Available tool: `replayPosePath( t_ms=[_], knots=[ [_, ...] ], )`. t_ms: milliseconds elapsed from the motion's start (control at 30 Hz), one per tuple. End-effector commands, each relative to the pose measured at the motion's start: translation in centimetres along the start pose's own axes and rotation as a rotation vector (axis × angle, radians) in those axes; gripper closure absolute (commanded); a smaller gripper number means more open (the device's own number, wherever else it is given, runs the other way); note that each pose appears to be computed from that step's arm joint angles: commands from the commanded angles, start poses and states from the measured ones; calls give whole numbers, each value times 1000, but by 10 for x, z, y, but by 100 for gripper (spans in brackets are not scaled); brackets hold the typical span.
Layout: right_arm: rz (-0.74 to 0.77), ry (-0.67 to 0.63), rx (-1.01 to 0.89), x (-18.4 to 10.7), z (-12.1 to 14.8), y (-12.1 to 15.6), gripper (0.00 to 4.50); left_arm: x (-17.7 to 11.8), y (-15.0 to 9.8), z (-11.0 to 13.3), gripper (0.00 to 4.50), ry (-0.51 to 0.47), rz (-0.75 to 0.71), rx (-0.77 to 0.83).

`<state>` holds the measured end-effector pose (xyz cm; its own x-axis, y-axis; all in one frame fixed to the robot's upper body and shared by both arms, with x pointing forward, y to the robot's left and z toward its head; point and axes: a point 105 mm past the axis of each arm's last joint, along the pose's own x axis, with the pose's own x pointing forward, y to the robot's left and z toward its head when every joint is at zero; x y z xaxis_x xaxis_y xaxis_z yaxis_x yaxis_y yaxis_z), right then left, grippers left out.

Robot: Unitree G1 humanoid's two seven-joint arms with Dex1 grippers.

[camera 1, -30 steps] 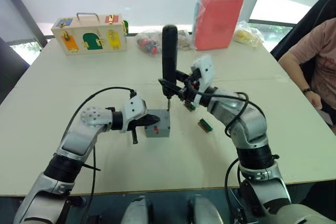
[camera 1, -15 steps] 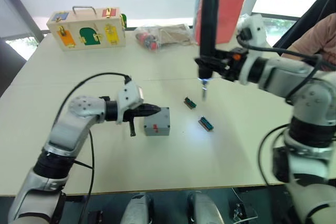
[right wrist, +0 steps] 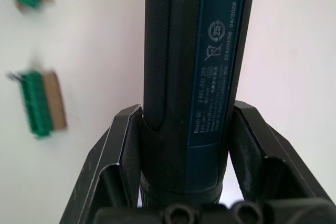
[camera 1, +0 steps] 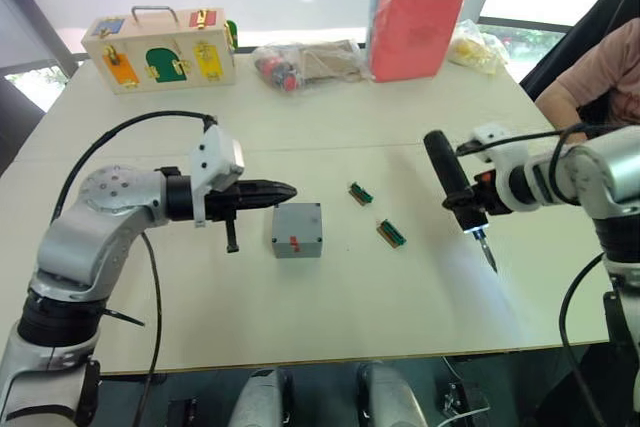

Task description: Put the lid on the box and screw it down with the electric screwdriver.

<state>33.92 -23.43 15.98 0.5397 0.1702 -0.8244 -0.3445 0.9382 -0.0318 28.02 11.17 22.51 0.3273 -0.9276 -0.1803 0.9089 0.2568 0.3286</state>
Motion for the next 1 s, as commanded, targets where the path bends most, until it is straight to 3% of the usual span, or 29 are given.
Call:
replayPosePath(
  t_ms=[33, 233, 300, 333, 467, 500, 667, 800, 900, 1000],
  knots=[
    [-14, 3, 18, 0, 5, -6, 263, -7, -1, 13, 450, -24, 30, 37],
    [-1, 57, 14, 16, -6, -6, 263, -8, -5, 13, 450, -12, 37, 25],
    [3, 53, 14, 17, -5, -5, 165, -9, -6, 11, 450, -5, 43, 22],
    [6, 47, 14, 17, -4, -5, 155, -9, -6, 11, 450, -3, 44, 20],
    [4, -4, -14, 9, 7, -6, 13, -10, -6, 8, 450, 5, 52, 14],
    [-15, -30, -47, 5, 12, -8, 2, -10, -6, 8, 450, 7, 55, 11],
    [-51, -257, -275, -32, 54, -2, 2, -21, 5, -5, 450, 63, 132, 5],
    [122, -492, -388, -59, 85, 41, 2, -36, 21, -27, 450, 126, 234, -23],
    [251, -636, -486, -66, 89, 78, 59, -39, 21, -41, 450, 151, 245, -56],
    [323, -689, -589, -50, 73, 108, 154, -43, 22, -61, 450, 202, 265, -63]
  ],
)
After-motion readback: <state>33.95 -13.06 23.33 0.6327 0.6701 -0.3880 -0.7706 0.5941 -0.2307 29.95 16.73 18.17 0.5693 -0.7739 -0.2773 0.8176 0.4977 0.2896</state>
